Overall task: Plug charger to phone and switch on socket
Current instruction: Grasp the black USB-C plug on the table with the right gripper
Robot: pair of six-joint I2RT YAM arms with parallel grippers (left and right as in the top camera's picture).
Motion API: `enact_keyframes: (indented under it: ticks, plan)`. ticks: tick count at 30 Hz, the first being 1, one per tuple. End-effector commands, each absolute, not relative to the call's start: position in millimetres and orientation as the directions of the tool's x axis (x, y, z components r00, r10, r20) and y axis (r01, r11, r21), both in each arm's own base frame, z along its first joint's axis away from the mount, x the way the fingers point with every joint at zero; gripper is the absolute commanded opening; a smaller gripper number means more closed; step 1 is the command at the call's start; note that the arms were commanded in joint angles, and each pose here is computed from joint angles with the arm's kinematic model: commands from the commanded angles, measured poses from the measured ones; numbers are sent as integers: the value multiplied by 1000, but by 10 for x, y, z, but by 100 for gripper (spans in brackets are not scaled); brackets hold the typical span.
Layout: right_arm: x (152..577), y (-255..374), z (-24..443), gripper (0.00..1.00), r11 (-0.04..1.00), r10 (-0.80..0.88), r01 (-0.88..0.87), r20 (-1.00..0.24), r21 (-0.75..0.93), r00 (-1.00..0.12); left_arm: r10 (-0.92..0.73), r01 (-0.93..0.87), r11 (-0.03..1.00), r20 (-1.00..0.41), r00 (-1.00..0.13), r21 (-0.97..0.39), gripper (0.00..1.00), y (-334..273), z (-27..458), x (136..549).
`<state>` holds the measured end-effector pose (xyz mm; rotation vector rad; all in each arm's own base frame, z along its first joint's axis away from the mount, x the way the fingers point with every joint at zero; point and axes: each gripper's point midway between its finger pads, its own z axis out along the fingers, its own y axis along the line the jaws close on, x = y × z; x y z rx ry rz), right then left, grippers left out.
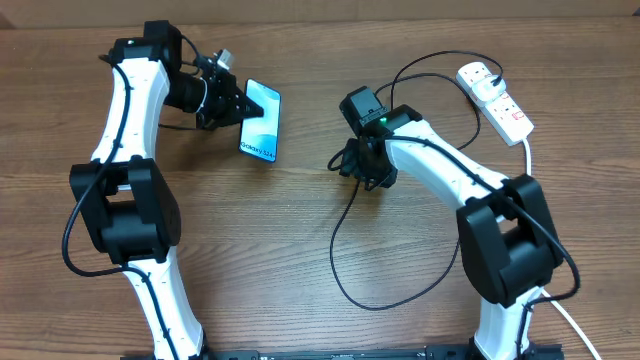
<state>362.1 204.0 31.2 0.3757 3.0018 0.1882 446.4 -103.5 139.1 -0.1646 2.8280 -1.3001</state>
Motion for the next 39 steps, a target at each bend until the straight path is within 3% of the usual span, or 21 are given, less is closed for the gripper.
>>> enact_keyframes:
  ticks: [1,5,20,39]
  plan:
    - [3702,2057,306,51,964,248,232,-122,130,-961,-83,-55,607,6,-997,-793,4,-1116,1509,4439]
    - [3768,2048,262,39,966,245,228,-147,122,-958,-73,-49,606,6,-997,-794,4,-1120,1512,4417]
    - [3906,1839,146,37,968,245,250,-235,8,-941,-71,-64,605,27,-997,-794,4,-1123,1512,4374]
    - [3806,1994,124,36,985,167,158,-168,66,-972,-71,-61,605,23,-997,-794,4,-1122,1512,4382]
